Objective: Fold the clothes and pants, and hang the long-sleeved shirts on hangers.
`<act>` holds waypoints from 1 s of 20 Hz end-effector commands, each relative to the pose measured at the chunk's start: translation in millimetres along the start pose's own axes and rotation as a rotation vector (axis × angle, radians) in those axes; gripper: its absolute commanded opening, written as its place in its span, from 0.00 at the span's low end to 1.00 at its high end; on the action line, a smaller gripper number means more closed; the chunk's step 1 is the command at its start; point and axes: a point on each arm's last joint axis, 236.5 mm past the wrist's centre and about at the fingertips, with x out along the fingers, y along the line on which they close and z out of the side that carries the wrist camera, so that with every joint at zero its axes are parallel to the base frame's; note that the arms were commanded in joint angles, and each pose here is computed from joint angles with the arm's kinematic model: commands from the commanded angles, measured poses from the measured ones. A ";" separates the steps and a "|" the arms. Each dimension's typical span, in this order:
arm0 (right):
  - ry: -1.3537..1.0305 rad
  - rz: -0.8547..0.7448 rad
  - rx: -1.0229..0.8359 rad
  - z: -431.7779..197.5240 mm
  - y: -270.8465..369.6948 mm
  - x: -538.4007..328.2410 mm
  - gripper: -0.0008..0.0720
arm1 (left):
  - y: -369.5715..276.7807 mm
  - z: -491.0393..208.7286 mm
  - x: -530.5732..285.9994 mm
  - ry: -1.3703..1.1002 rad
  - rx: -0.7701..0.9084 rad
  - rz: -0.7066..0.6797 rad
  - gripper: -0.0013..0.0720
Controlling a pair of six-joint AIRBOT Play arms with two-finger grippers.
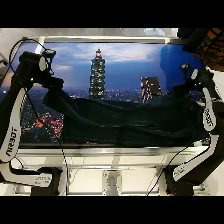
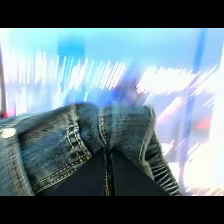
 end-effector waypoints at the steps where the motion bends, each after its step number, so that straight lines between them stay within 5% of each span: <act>1: -0.331 -0.077 0.218 87.5 -33.3 -52.5 0.03 | 12.8 45.7 -9.7 -0.202 -0.092 0.039 0.04; 4: -0.488 -0.098 0.339 119.7 -51.0 -72.9 0.03 | 44.3 59.9 -10.0 -0.270 -0.149 0.147 0.04; 15: -0.416 -0.101 0.555 89.8 -78.2 -0.6 0.04 | 23.1 42.1 130.9 -0.136 -0.204 0.119 0.04; 16: -0.359 -0.109 0.546 76.1 -78.3 11.7 0.08 | 14.4 34.3 145.1 -0.104 -0.203 0.106 0.04; 18: -0.261 -0.111 0.501 54.4 -74.3 24.9 0.38 | 3.2 23.9 157.2 -0.060 -0.210 0.086 0.06; 19: -0.225 -0.120 0.447 48.1 -73.8 24.9 0.44 | 4.5 22.8 155.5 -0.055 -0.206 0.093 0.06; 20: -0.190 -0.130 0.387 44.3 -74.5 20.8 0.48 | 7.9 24.0 150.1 -0.057 -0.194 0.102 0.19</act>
